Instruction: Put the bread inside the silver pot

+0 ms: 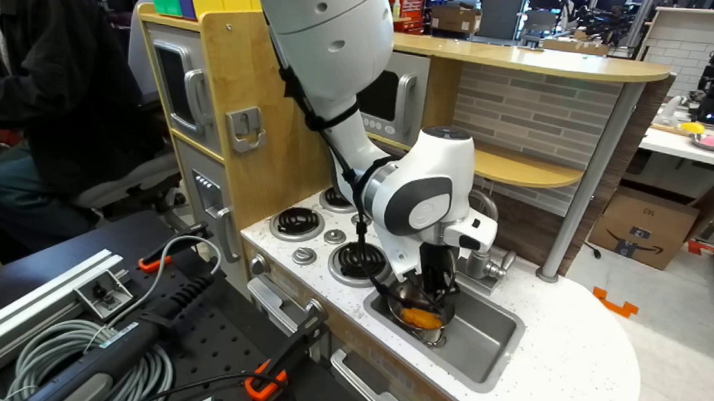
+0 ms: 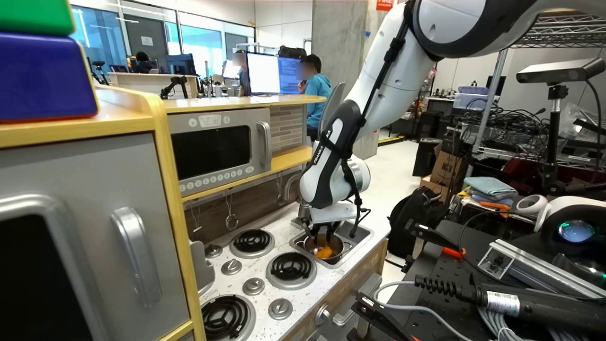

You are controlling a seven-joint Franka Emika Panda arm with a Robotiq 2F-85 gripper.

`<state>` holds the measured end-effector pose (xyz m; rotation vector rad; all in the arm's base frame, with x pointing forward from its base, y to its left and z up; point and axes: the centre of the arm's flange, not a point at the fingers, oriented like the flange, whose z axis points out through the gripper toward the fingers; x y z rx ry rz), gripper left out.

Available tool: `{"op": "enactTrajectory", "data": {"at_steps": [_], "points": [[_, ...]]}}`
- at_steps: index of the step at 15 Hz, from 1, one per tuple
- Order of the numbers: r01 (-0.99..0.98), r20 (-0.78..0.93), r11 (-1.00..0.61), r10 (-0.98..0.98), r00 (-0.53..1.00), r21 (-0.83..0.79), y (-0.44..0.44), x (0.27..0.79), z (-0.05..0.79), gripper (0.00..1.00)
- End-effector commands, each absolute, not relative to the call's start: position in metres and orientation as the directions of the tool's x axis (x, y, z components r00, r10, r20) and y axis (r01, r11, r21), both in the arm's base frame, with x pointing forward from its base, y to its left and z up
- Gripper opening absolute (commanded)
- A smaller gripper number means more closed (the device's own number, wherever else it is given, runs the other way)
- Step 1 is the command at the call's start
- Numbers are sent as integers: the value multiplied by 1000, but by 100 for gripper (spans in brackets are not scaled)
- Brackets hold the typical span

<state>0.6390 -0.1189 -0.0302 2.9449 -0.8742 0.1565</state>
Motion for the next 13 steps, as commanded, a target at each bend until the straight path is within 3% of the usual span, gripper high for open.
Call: {"op": "enactTrajectory", "data": {"at_steps": [1,8,9,10,11,13], "points": [[-508,156,-860,-509,847,-46,-95,623,22,19],[-263,238,-960,-278,931,-94,-69,582,124,19],[-242,234,-961,-268,935,-133,-70,577,140,31],[-238,222,-958,-269,937,-158,-71,571,155,68],[-270,232,-957,-287,929,-103,-61,608,111,39],[-248,240,-961,-272,932,-127,-64,595,137,45]]}}
